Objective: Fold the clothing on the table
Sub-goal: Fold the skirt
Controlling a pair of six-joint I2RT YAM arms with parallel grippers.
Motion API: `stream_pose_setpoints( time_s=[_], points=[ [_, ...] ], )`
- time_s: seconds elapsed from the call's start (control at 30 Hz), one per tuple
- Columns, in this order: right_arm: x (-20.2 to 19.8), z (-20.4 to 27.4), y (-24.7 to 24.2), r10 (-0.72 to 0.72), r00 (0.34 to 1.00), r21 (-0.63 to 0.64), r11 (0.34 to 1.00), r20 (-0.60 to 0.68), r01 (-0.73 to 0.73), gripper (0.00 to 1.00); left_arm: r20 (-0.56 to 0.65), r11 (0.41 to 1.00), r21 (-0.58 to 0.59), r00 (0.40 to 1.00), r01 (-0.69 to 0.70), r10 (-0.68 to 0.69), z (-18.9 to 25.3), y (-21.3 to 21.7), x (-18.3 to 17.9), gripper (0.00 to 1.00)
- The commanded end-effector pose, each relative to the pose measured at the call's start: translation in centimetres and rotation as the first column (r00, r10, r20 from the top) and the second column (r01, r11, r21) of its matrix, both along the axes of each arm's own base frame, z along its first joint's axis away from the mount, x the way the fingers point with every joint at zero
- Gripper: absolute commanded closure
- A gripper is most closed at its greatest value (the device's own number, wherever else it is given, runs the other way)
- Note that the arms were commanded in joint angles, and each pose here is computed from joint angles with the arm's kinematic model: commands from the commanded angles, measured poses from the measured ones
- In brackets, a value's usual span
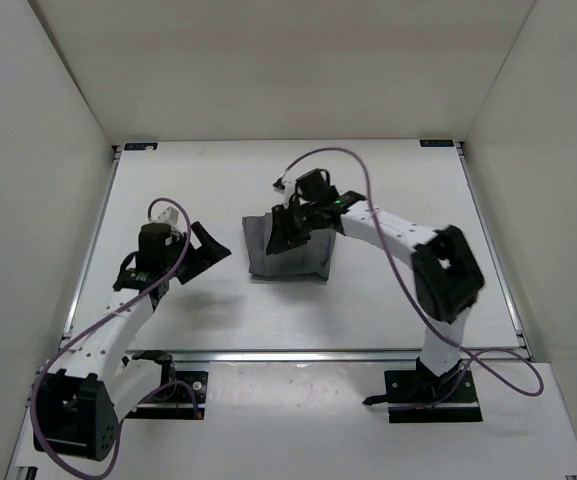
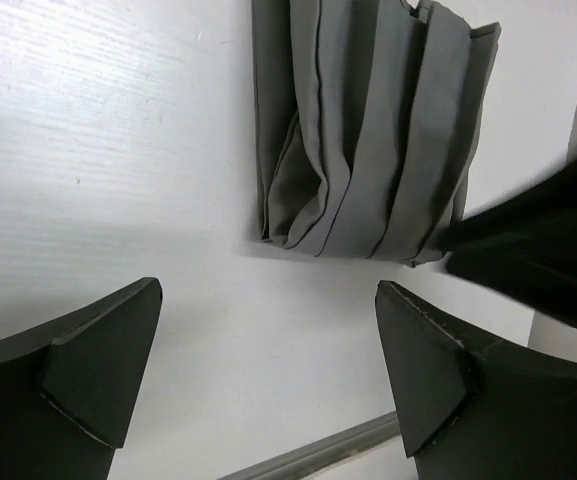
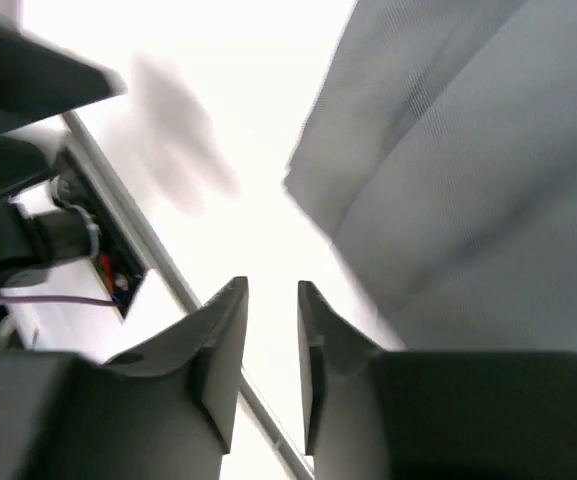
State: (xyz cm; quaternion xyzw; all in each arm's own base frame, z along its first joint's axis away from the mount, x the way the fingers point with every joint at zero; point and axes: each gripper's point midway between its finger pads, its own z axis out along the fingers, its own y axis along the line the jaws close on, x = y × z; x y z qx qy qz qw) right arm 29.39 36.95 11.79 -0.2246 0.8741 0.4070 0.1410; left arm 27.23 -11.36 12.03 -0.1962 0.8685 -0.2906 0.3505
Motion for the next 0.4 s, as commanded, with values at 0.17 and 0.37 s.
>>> stream_pose_setpoints(
  time_s=[0.17,0.37],
  points=[
    [4.3,8.8,-12.9,-0.398,0.87,0.081,0.916,0.292,0.392,0.58,-0.08,0.941,0.044,0.94,0.335,-0.33,-0.5,-2.6,-2.3,0.01],
    [4.2,6.5,-17.5,-0.461,0.845,0.039,0.882,0.27,0.469,0.53,-0.055,0.924,0.027,0.924,0.381,-0.379,-0.4,-4.0,-3.0,0.01]
  ],
)
